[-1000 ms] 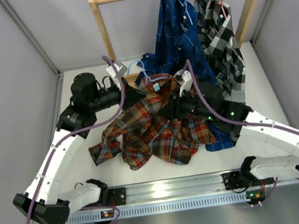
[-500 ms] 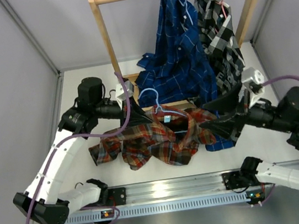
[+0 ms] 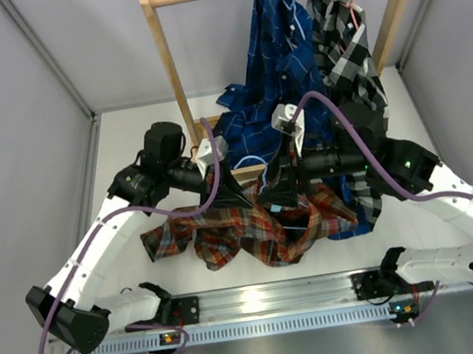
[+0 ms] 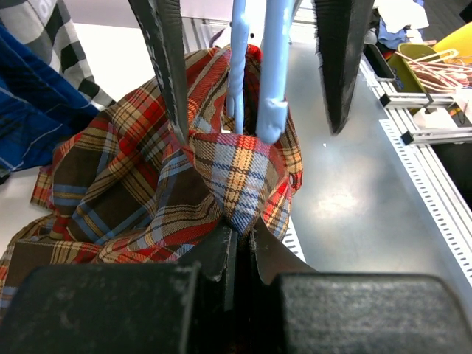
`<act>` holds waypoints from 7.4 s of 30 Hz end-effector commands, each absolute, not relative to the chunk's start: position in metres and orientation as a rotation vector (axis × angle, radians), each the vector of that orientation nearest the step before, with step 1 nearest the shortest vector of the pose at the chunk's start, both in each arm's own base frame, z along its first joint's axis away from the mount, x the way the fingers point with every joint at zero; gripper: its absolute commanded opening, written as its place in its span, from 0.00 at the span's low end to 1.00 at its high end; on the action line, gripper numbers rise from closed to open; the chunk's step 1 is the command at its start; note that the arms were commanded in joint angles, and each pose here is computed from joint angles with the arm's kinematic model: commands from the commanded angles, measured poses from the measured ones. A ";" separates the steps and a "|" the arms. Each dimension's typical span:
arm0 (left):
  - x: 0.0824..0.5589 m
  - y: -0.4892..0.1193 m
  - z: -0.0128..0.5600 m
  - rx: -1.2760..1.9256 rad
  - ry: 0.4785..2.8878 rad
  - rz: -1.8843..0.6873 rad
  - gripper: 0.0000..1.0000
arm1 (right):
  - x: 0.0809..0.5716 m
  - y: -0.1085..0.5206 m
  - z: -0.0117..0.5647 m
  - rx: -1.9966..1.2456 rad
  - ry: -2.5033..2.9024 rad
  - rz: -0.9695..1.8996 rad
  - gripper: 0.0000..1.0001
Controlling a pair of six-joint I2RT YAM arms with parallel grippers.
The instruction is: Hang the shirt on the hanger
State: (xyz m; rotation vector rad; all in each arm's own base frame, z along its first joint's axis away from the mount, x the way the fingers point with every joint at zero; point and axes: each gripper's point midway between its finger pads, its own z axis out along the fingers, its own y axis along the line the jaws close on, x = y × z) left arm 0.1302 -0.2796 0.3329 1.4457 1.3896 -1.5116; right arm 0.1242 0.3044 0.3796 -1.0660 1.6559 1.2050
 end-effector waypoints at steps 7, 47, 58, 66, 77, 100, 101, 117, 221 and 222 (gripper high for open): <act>0.118 -0.279 0.347 1.507 1.240 -1.532 0.00 | 0.124 0.315 0.419 -1.075 1.448 1.239 0.46; 0.284 -0.111 0.266 -0.170 1.710 -0.321 0.05 | 0.163 0.242 0.489 -0.624 1.392 0.934 0.00; 0.322 -0.019 0.242 -0.568 1.824 0.021 0.00 | 0.152 0.206 0.503 -0.544 1.327 0.887 0.00; 0.314 -0.081 0.297 -0.235 1.747 -0.374 0.12 | 0.164 0.232 0.506 -0.602 1.353 0.893 0.00; 0.278 -0.069 0.396 -0.037 1.674 -0.280 0.98 | 0.169 0.239 0.516 -0.607 1.342 0.895 0.00; 0.144 -0.291 0.438 1.423 0.921 -1.001 0.95 | 0.086 0.222 0.498 -0.933 1.241 1.065 0.00; 0.143 -0.294 0.436 1.433 0.920 -1.014 0.90 | 0.084 0.222 0.499 -0.943 1.236 1.070 0.00; 0.129 -0.307 0.415 1.526 0.923 -1.239 0.55 | 0.080 0.226 0.498 -0.983 1.224 1.084 0.00; 0.227 -0.038 0.290 -0.074 1.647 -0.102 0.98 | 0.305 0.264 0.477 -0.011 1.536 0.615 0.00; 0.229 -0.036 0.289 -0.088 1.655 -0.104 0.98 | 0.308 0.260 0.502 0.019 1.503 0.610 0.00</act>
